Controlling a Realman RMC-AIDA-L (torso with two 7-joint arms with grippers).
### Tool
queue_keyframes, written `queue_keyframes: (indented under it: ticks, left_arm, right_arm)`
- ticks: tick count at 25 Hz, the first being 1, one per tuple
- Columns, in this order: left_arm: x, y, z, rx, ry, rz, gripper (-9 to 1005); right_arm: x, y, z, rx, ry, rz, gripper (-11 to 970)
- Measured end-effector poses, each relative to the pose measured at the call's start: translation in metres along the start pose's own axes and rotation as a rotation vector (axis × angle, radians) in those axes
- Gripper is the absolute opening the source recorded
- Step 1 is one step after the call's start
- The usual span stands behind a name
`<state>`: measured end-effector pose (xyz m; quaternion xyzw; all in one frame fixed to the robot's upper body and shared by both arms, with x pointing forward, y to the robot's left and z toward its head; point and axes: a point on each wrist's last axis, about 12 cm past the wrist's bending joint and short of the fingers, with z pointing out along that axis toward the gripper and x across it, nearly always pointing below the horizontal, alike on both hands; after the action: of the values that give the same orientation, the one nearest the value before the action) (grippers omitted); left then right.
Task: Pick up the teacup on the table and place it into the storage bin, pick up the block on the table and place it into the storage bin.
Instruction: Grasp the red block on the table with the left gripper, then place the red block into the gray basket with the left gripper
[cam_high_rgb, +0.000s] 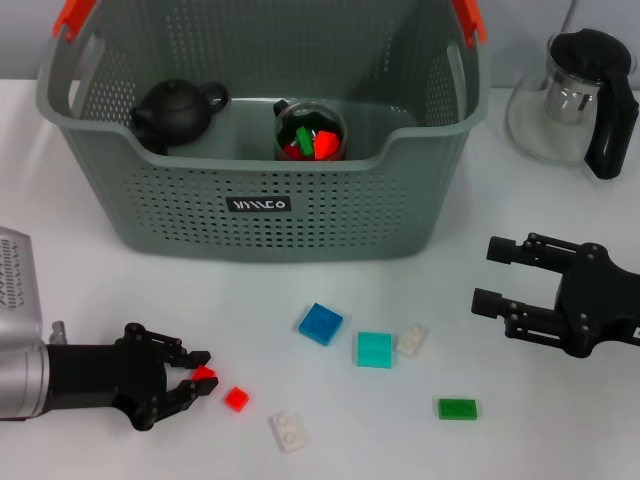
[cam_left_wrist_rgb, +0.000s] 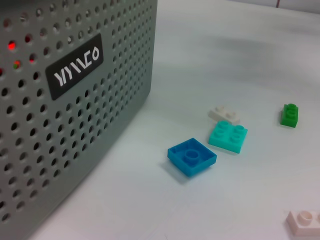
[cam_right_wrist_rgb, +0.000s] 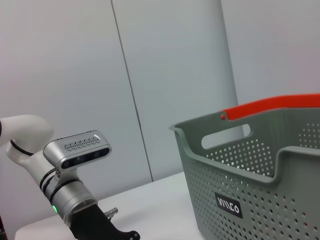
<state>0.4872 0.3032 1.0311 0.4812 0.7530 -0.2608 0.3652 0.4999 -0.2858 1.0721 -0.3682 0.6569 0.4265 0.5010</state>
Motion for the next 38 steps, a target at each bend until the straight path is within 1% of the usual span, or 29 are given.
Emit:
queue_keyframes:
  ticks: [1, 5, 9, 11, 13, 14, 18, 19, 22, 26, 27, 29, 32, 34, 35, 37, 38]
  left_arm:
    - [0.000, 0.000, 0.000, 0.000, 0.000, 0.000, 395]
    - [0.000, 0.000, -0.001, -0.001, -0.001, -0.001, 259]
    - [-0.004, 0.001, -0.006, 0.005, -0.016, -0.041, 258]
    - [-0.009, 0.001, -0.013, 0.035, -0.049, -0.059, 258]
    - [-0.016, 0.001, -0.022, 0.069, -0.108, -0.068, 258]
    - [-0.021, 0.001, -0.032, 0.086, -0.172, -0.074, 258]
    - [-0.041, 0.003, -0.051, 0.142, -0.371, -0.081, 259]
    - [-0.045, 0.004, -0.053, 0.152, -0.405, -0.088, 259]
    - [-0.064, 0.011, -0.053, 0.166, -0.527, -0.137, 260]
    - [-0.087, 0.021, -0.049, 0.158, -0.703, -0.162, 260]
    - [-0.095, 0.026, -0.050, 0.145, -0.745, -0.161, 260]
    - [-0.110, 0.037, -0.052, 0.131, -0.793, -0.170, 260]
    - [-0.140, 0.056, -0.056, 0.132, -0.801, -0.194, 261]
    - [-0.163, 0.069, -0.060, 0.135, -0.778, -0.215, 261]
    - [-0.177, 0.077, -0.063, 0.132, -0.750, -0.221, 261]
    - [-0.196, 0.085, -0.066, 0.122, -0.688, -0.235, 262]
    - [-0.209, 0.092, -0.068, 0.101, -0.624, -0.246, 262]
  right_arm:
    - [0.000, 0.000, 0.000, 0.000, 0.000, 0.001, 733]
    - [0.000, 0.000, 0.000, -0.002, -0.001, 0.001, 733]
    - [0.000, 0.001, -0.001, -0.003, -0.001, 0.000, 734]
    - [0.000, 0.001, -0.001, -0.004, -0.001, 0.000, 734]
    - [0.000, 0.001, -0.001, -0.005, -0.001, 0.000, 734]
    - [0.000, 0.001, -0.001, -0.005, -0.001, 0.000, 734]
    - [0.000, 0.001, -0.001, -0.007, -0.002, -0.004, 734]
    - [0.000, 0.001, -0.001, -0.007, -0.003, -0.005, 734]
    - [0.000, 0.001, 0.000, -0.008, -0.004, -0.007, 734]
    - [0.000, 0.002, 0.001, -0.014, -0.004, -0.007, 735]
    - [0.000, 0.002, 0.002, -0.017, -0.004, -0.008, 735]
    - [-0.001, 0.002, 0.003, -0.021, -0.004, -0.011, 735]
    - [-0.002, 0.002, 0.005, -0.027, -0.005, -0.013, 735]
    - [-0.002, 0.002, 0.006, -0.029, -0.006, -0.014, 735]
    - [-0.002, 0.002, 0.007, -0.030, -0.007, -0.014, 735]
    - [-0.003, 0.001, 0.007, -0.031, -0.007, -0.016, 735]
    - [-0.003, 0.001, 0.007, -0.031, -0.008, -0.017, 735]
